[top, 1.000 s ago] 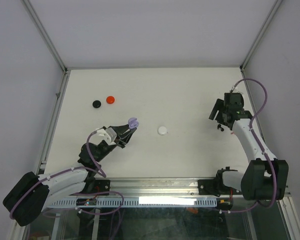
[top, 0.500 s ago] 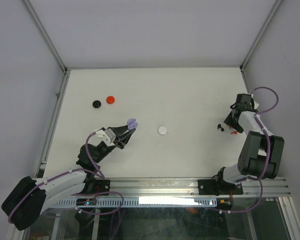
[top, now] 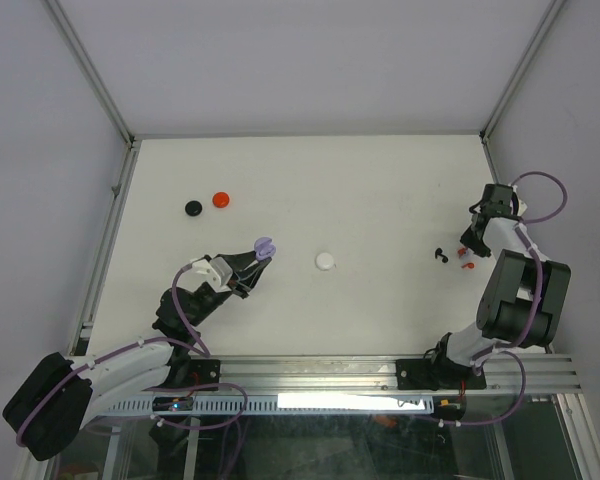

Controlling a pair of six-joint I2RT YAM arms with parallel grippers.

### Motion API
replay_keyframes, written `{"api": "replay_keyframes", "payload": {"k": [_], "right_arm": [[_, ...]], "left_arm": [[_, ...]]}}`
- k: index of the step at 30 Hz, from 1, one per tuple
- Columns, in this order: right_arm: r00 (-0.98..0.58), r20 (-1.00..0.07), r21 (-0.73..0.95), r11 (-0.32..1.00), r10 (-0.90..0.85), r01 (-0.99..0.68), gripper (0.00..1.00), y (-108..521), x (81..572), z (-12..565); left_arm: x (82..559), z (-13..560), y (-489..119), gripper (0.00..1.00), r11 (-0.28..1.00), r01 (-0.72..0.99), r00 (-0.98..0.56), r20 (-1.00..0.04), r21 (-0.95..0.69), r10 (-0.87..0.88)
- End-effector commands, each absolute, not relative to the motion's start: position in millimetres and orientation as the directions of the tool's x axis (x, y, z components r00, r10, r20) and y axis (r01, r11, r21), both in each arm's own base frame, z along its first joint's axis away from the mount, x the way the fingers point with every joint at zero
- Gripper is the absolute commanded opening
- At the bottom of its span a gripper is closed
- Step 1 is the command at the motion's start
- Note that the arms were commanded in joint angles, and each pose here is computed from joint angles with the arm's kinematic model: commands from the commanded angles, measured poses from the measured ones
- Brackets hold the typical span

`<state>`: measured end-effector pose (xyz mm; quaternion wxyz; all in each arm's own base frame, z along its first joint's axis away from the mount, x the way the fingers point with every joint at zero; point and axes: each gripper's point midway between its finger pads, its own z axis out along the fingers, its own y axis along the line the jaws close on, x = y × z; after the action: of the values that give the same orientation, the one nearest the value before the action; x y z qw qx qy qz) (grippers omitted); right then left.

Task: Insert the wireless bluetooth earbuds into the charging case
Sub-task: Pick up the earbud from the center of the board.

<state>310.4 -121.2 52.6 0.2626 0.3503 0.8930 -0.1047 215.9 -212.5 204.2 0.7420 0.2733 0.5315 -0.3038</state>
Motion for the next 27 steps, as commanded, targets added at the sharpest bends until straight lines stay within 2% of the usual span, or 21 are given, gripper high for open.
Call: {"api": "replay_keyframes", "payload": {"k": [1,18,27], "right_arm": [[-0.577,-0.586,0.037,0.730,0.569,0.682,0.27,-130,332,63],[-0.624,-0.515,0.044,0.746,0.587,0.665,0.22,-123,333,40],[-0.647,-0.491,0.023,0.751,0.584,0.660,0.24,-123,332,33]], "left_arm": [[213,207,-210,0.00,0.670,0.734,0.287,-0.944,0.110,-0.160],[214,205,-211,0.00,0.669,0.735,0.282,-0.947,0.109,-0.155],[213,205,-212,0.00,0.664,0.739,0.281,-0.947,0.110,-0.156]]}}
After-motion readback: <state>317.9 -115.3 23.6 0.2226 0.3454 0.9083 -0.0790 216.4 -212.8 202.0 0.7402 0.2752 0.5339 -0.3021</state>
